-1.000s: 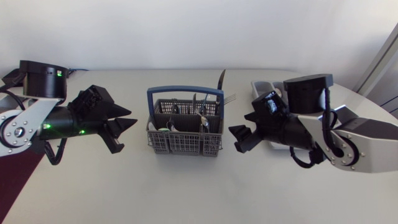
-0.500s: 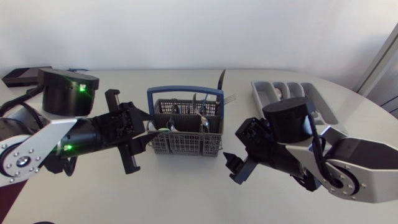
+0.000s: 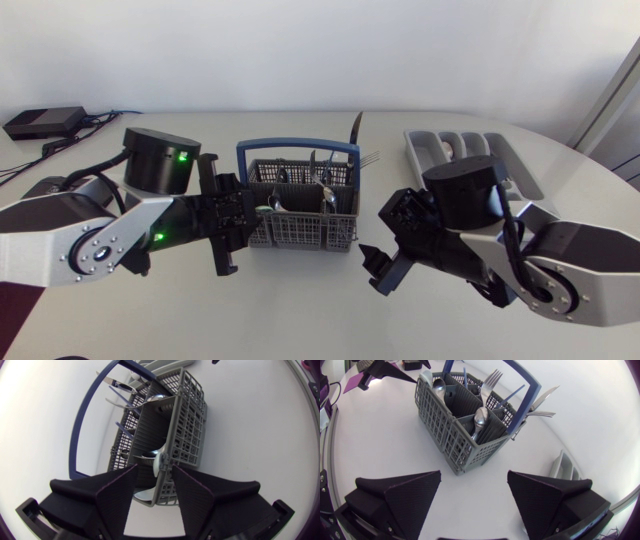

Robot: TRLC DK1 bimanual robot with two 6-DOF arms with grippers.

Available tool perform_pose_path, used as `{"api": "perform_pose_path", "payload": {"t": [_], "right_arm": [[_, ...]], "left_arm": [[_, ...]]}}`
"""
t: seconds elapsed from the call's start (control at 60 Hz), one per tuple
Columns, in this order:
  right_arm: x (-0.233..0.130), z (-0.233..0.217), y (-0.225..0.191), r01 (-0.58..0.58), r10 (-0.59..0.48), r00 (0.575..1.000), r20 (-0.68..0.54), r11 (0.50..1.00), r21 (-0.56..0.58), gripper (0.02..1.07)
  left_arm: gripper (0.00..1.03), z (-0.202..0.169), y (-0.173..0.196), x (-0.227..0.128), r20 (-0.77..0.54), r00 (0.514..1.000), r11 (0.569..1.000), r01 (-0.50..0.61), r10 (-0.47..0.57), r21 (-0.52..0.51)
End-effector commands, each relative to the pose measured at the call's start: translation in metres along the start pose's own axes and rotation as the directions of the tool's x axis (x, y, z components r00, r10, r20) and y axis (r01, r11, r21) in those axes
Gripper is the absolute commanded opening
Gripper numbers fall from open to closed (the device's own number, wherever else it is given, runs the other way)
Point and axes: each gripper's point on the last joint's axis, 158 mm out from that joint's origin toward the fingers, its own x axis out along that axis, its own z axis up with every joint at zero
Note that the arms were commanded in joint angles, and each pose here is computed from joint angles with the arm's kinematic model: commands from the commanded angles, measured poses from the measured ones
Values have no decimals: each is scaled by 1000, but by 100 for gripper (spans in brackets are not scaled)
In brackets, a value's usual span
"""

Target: Unload the cutlery basket into the drawer organizer.

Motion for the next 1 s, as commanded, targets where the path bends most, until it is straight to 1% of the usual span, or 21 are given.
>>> {"api": "perform_pose_path", "payload": {"t": [0.0, 0.1, 0.183, 0.367, 0.467, 0.517, 0.767, 0.983], "right_arm": [[0, -11, 6, -6, 6, 1000, -17, 1000, -23, 98], [1, -14, 6, -5, 5, 1000, -23, 1000, -26, 98], [2, -17, 8, -9, 9, 1000, -29, 1000, -28, 98], [2, -20, 9, -10, 9, 999, -36, 1000, -29, 98], [2, -20, 8, -7, 7, 999, -32, 1000, -29, 98], [2, -20, 8, -7, 6, 1000, -30, 1000, -29, 98], [2, -22, 9, -8, 7, 999, -33, 1000, -28, 98], [-2, -18, 7, -2, 2, 1000, -15, 1000, -27, 98]], "left_arm": [[44, -4, -5, 8, -13, 1000, 999, 9, -8, 47], [36, -2, -2, 10, -5, 1000, 999, -5, 5, 48], [27, -2, -2, 12, -4, 1000, 998, -6, 6, 59], [19, -2, -1, 14, -2, 1000, 998, -12, 12, 69], [10, -2, -1, 15, -3, 1000, 997, -13, 13, 71], [4, -1, 0, 15, 0, 1000, 997, -16, 16, 80], [4, 3, 7, 10, 9, 999, 996, -35, 34, 84], [4, 25, 33, -15, 47, 996, 991, -80, 75, 104]]}}
